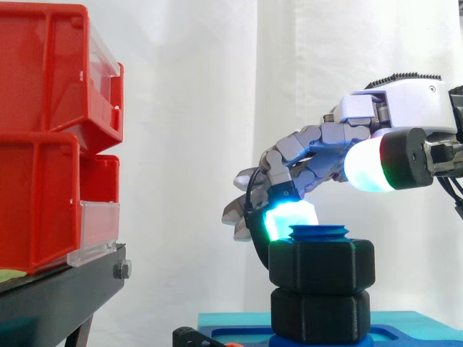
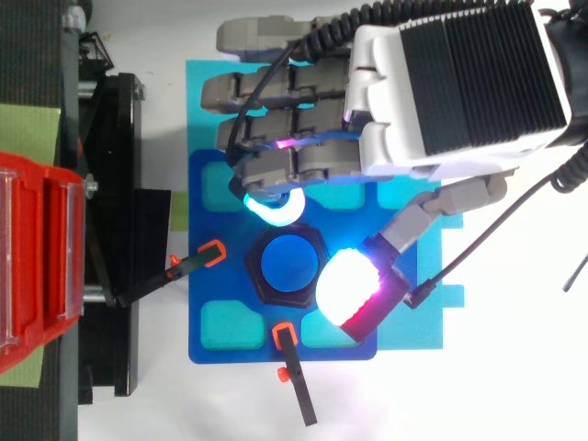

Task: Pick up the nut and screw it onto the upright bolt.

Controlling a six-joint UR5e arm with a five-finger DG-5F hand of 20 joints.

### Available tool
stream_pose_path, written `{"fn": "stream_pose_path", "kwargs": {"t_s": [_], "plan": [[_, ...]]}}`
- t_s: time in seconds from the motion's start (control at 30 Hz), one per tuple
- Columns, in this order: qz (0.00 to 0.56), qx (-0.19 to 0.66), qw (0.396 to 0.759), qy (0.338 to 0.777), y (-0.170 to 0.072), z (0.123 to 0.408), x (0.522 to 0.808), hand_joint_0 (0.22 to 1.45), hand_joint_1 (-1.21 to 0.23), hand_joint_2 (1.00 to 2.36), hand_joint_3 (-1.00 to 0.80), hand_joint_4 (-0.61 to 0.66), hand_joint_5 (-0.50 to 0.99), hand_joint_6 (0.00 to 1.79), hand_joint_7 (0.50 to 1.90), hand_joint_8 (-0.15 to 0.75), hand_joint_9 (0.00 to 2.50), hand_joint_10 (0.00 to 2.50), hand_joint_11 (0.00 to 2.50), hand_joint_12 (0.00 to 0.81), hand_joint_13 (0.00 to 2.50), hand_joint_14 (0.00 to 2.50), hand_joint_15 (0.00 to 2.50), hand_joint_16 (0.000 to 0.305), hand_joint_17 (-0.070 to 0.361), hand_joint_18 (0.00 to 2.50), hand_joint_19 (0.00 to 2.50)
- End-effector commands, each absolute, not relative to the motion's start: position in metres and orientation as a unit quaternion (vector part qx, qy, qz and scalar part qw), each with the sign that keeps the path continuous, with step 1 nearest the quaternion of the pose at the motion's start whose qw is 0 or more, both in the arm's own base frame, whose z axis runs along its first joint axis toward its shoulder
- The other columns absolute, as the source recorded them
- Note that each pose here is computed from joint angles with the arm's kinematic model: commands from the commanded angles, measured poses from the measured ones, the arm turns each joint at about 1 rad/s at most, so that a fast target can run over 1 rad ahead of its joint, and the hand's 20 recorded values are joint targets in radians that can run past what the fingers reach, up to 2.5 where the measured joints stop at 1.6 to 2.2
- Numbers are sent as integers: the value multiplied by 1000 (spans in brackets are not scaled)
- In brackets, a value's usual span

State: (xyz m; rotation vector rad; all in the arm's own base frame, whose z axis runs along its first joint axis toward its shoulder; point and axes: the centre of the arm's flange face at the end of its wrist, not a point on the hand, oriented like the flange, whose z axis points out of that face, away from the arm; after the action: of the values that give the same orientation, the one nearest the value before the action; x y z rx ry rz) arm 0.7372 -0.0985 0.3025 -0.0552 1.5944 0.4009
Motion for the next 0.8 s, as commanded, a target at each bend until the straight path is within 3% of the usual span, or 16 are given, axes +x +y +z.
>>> {"fn": "stream_pose_path", "kwargs": {"t_s": [0.0, 0.17, 0.4, 0.5, 0.53, 0.77], "plan": [[179, -25, 680, 710, -102, 303, 736, 496, -295, 1000, -500, 133, -19, 707, 1137, 252, 845, 0, 0, 264, 459, 0, 0, 31, 71, 102, 0], [180, -26, 680, 710, -105, 303, 736, 500, -299, 1000, -500, 95, -13, 741, 1052, 243, 956, 0, 0, 238, 576, 0, 0, 27, 61, 239, 0], [179, -26, 683, 708, -112, 304, 735, 502, -302, 1000, -500, 97, -2, 736, 1044, 247, 1043, 0, 0, 221, 660, 1, 11, 25, 56, 341, 0], [181, -26, 685, 706, -116, 307, 735, 497, -298, 1000, -500, 137, -2, 603, 1289, 248, 1053, 0, 0, 236, 644, 0, 9, 28, 62, 324, 0], [181, -26, 686, 704, -117, 309, 736, 494, -292, 1000, -500, 148, 0, 509, 1477, 245, 1047, 0, 0, 243, 630, 0, 18, 30, 67, 303, 0], [186, -35, 693, 696, -128, 322, 737, 477, -267, 1000, -500, 216, -77, 504, 1166, 246, 915, 0, 0, 276, 534, 1, 0, 36, 81, 237, 0]]}}
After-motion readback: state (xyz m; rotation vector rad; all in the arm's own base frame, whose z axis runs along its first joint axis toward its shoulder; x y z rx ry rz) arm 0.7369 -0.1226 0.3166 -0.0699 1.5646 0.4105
